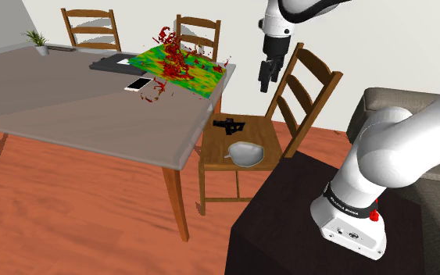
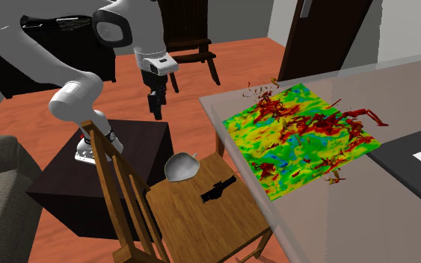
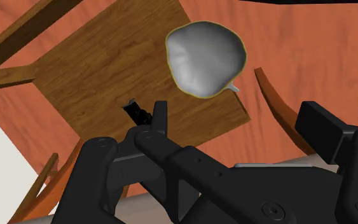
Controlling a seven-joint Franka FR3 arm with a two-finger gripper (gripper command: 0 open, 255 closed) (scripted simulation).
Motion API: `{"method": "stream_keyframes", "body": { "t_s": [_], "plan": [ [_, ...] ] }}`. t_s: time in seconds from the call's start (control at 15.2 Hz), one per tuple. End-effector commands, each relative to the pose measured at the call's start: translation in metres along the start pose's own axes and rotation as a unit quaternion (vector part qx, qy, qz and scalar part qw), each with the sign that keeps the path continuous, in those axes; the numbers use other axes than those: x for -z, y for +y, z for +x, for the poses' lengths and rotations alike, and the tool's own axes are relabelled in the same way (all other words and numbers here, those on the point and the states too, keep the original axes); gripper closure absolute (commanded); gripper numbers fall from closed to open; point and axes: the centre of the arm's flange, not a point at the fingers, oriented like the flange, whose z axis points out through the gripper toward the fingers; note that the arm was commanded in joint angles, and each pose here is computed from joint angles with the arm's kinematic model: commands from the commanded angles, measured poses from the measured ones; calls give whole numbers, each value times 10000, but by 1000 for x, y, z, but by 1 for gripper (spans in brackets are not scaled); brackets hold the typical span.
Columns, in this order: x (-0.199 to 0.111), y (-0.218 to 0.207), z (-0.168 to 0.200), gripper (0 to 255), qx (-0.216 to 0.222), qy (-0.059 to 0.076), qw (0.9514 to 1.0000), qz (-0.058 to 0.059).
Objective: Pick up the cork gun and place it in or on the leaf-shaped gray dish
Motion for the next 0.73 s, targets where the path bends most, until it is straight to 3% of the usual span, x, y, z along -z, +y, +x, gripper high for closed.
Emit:
{"method": "stream_keyframes", "body": {
  "t_s": [0.0, 0.66],
  "plan": [
    [-22, 12, 14, 0, 182, -6, 9998, -7],
    [-123, 63, 83, 0, 1030, -87, 9946, -13]
  ]
}}
